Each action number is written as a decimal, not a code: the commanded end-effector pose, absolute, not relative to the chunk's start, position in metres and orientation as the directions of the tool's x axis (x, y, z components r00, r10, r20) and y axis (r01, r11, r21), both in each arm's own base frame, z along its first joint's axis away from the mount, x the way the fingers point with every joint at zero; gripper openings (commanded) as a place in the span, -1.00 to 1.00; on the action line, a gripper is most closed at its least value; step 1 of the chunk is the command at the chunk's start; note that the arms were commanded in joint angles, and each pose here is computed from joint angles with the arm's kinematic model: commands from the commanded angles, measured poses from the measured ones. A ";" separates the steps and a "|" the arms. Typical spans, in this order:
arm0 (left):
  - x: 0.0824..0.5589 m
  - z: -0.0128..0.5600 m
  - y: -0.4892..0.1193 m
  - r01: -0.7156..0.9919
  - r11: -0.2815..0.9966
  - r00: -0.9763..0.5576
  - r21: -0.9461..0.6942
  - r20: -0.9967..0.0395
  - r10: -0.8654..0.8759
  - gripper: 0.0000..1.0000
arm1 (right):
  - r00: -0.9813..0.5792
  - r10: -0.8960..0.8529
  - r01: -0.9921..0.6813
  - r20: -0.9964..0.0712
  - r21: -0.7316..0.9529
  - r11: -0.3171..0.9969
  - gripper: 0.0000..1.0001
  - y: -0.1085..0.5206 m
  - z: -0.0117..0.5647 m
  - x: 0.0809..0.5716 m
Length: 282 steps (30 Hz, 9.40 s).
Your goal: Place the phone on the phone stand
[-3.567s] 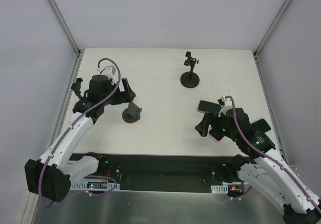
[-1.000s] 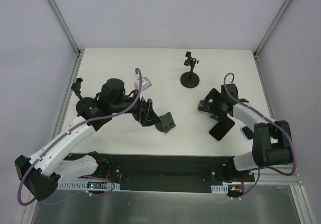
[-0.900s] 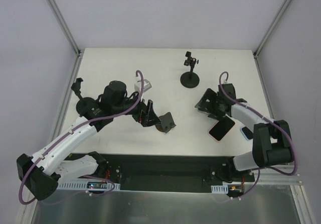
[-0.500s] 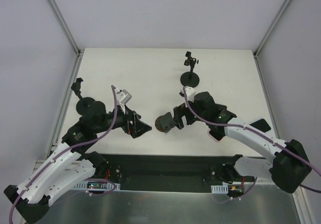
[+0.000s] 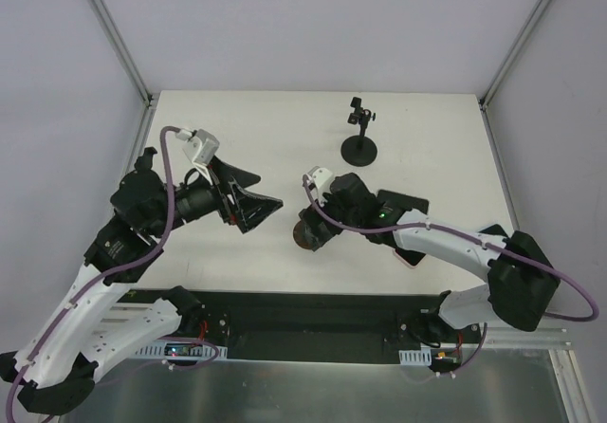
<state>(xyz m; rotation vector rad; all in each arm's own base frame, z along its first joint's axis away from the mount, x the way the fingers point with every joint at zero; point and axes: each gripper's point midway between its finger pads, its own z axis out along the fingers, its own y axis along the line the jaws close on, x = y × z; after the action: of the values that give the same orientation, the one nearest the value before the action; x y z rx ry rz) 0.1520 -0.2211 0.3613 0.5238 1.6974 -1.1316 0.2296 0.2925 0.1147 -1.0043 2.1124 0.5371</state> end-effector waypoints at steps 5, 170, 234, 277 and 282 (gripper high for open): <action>0.170 0.434 -0.215 0.781 0.516 -0.247 -0.353 -0.932 -0.265 0.98 | -0.462 -0.444 -0.647 -0.767 -0.051 0.761 0.92 0.312 0.112 0.253; 0.205 0.331 -0.243 0.798 0.547 -0.289 -0.253 -0.957 -0.021 0.98 | -0.639 0.727 0.752 -0.252 -0.004 0.660 0.93 0.047 0.062 0.359; 0.205 0.323 -0.250 0.803 0.528 -0.322 -0.275 -0.947 -0.003 0.98 | -0.751 0.599 0.627 -0.278 -0.016 0.778 -0.99 0.034 0.023 0.367; 0.203 0.326 -0.249 0.809 0.521 -0.317 -0.272 -0.948 -0.002 0.98 | -0.936 0.192 0.209 -0.295 -0.027 0.978 -0.79 0.056 0.023 0.358; 0.204 0.323 -0.250 0.806 0.523 -0.327 -0.277 -0.945 0.003 0.98 | -0.911 0.181 0.204 -0.371 -0.021 0.979 -0.99 0.055 0.036 0.365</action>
<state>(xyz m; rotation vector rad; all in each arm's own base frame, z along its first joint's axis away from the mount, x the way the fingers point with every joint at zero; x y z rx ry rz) 0.2063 -0.2462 0.3005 0.6755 1.7789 -0.9267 0.3629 0.0501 0.0209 0.3221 2.8140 -0.1046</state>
